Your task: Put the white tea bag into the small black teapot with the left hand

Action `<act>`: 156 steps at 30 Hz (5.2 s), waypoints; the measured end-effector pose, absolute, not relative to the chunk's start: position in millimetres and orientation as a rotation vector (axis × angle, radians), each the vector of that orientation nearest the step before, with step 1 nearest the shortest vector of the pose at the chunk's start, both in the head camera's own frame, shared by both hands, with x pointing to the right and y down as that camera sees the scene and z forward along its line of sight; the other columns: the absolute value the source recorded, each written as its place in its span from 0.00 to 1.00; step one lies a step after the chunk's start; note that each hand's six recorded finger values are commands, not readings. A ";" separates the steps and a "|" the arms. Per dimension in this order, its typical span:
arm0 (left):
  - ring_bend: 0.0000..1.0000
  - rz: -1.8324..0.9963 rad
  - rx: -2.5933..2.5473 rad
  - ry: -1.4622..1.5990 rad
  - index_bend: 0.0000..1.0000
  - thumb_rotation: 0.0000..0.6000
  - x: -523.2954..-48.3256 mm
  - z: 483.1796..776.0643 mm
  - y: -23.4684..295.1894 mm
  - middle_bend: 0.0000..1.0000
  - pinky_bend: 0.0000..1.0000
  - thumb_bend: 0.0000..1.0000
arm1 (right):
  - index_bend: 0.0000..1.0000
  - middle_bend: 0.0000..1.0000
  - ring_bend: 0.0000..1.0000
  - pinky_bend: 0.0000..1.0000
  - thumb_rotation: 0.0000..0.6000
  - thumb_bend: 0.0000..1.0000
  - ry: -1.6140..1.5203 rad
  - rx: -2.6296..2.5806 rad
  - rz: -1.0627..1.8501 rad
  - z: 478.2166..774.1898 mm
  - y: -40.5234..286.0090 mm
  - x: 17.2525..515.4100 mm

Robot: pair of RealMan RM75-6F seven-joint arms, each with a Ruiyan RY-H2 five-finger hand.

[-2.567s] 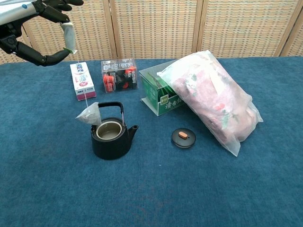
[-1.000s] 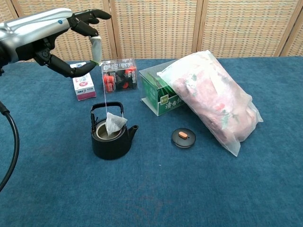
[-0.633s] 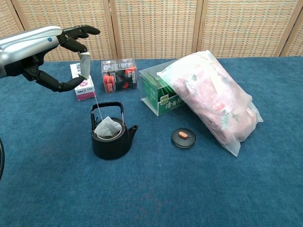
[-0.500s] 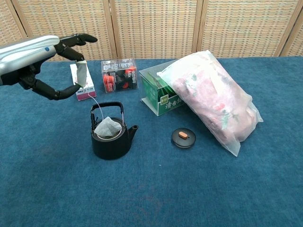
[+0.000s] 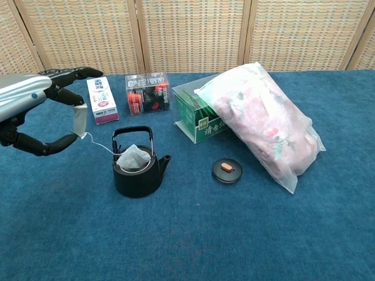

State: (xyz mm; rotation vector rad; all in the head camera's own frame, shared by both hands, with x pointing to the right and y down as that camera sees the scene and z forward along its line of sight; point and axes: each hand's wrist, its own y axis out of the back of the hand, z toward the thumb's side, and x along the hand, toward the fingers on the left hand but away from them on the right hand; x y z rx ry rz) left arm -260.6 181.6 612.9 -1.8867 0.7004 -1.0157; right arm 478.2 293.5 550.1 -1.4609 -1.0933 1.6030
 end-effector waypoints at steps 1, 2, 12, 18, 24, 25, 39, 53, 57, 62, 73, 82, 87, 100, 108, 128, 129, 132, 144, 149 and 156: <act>0.00 -1.026 -1.887 0.691 0.62 1.00 -262.6 614.3 185.7 0.00 0.00 0.47 | 0.09 0.15 0.01 0.09 1.00 0.07 -1.092 -1.463 1.604 550.7 293.3 478.0; 0.00 -1.037 -1.888 0.681 0.62 1.00 -264.7 615.8 190.2 0.00 0.00 0.47 | 0.09 0.15 0.01 0.09 1.00 0.07 -1.091 -1.465 1.604 551.2 293.1 477.7; 0.00 -1.136 -1.879 0.585 0.43 1.00 -279.6 624.0 219.2 0.00 0.00 0.47 | 0.09 0.15 0.01 0.09 1.00 0.07 -1.082 -1.473 1.600 553.1 290.2 476.0; 0.00 -1.176 -1.855 0.560 0.26 1.00 -285.8 621.1 223.0 0.00 0.00 0.47 | 0.09 0.15 0.01 0.09 1.00 0.07 -1.080 -1.475 1.599 553.9 289.9 475.3; 0.03 -1.145 -1.813 0.590 0.23 1.00 -286.6 612.2 216.2 0.10 0.04 0.47 | 0.09 0.15 0.01 0.09 1.00 0.07 -1.076 -1.473 1.595 553.2 288.8 474.7; 0.11 -1.137 -1.800 0.594 0.23 1.00 -286.5 610.6 213.4 0.20 0.13 0.47 | 0.09 0.15 0.01 0.09 1.00 0.07 -1.075 -1.474 1.594 553.2 288.4 474.2; 0.79 -1.110 -1.682 0.370 0.19 1.00 -267.3 595.9 181.1 0.85 0.70 0.84 | 0.09 0.15 0.01 0.09 1.00 0.07 -1.077 -1.478 1.592 554.2 288.7 473.2; 0.82 -1.183 -1.689 0.100 0.18 1.00 -230.6 598.8 174.2 0.89 0.71 0.92 | 0.09 0.15 0.01 0.09 1.00 0.07 -1.084 -1.475 1.602 554.8 290.1 476.7; 0.82 -1.186 -1.706 0.083 0.18 0.99 -222.5 602.9 175.7 0.89 0.71 0.92 | 0.09 0.15 0.01 0.09 1.00 0.07 -1.086 -1.473 1.606 555.0 290.8 477.7; 0.82 -1.216 -1.718 0.073 0.18 1.00 -221.4 612.9 175.8 0.89 0.71 0.92 | 0.09 0.15 0.01 0.09 1.00 0.07 -1.088 -1.473 1.612 555.7 291.6 479.0; 0.82 -1.304 -1.730 0.073 0.18 1.00 -226.0 640.1 170.9 0.89 0.71 0.93 | 0.09 0.15 0.01 0.09 1.00 0.07 -1.086 -1.477 1.619 558.3 291.5 479.2; 0.82 -1.326 -1.750 0.086 0.18 1.00 -218.1 657.4 167.7 0.89 0.71 0.93 | 0.09 0.15 0.01 0.09 1.00 0.07 -1.086 -1.476 1.632 559.4 292.4 480.7; 0.82 -1.319 -1.756 0.091 0.18 1.00 -211.1 660.3 167.4 0.89 0.71 0.93 | 0.09 0.15 0.01 0.09 1.00 0.07 -1.086 -1.474 1.637 559.7 292.7 481.8; 0.82 -1.314 -1.773 0.057 0.18 1.00 -204.1 664.1 175.8 0.89 0.71 0.93 | 0.09 0.15 0.01 0.09 1.00 0.07 -1.094 -1.463 1.641 557.6 294.4 484.0; 0.82 -1.320 -1.775 0.036 0.18 1.00 -203.9 665.4 181.0 0.89 0.71 0.93 | 0.09 0.15 0.01 0.09 1.00 0.07 -1.093 -1.466 1.641 557.8 295.0 483.4; 0.82 -1.264 -1.784 0.103 0.18 1.00 -201.4 643.0 175.8 0.89 0.71 0.93 | 0.09 0.15 0.01 0.09 1.00 0.07 -1.098 -1.464 1.642 558.3 294.9 484.6; 0.82 -1.271 -1.784 0.100 0.18 1.00 -201.6 645.3 175.6 0.89 0.71 0.93 | 0.09 0.15 0.01 0.09 1.00 0.07 -1.099 -1.463 1.644 558.3 295.1 485.2; 0.82 -1.292 -1.783 0.095 0.18 1.00 -201.6 652.3 173.9 0.89 0.71 0.93 | 0.09 0.15 0.01 0.09 1.00 0.07 -1.100 -1.462 1.649 558.2 295.8 485.9; 0.82 -1.322 -1.782 0.078 0.18 1.00 -195.8 666.9 173.3 0.89 0.71 0.93 | 0.09 0.15 0.01 0.09 1.00 0.07 -1.096 -1.460 1.656 558.7 295.9 486.1; 0.82 -1.332 -1.781 0.060 0.18 1.00 -196.2 670.1 176.3 0.89 0.71 0.93 | 0.09 0.15 0.01 0.09 1.00 0.07 -1.097 -1.460 1.658 558.8 296.0 486.2; 0.82 -1.332 -1.791 0.052 0.18 1.00 -197.5 667.1 180.3 0.88 0.71 0.93 | 0.09 0.15 0.01 0.09 1.00 0.07 -1.097 -1.459 1.652 557.9 295.6 485.3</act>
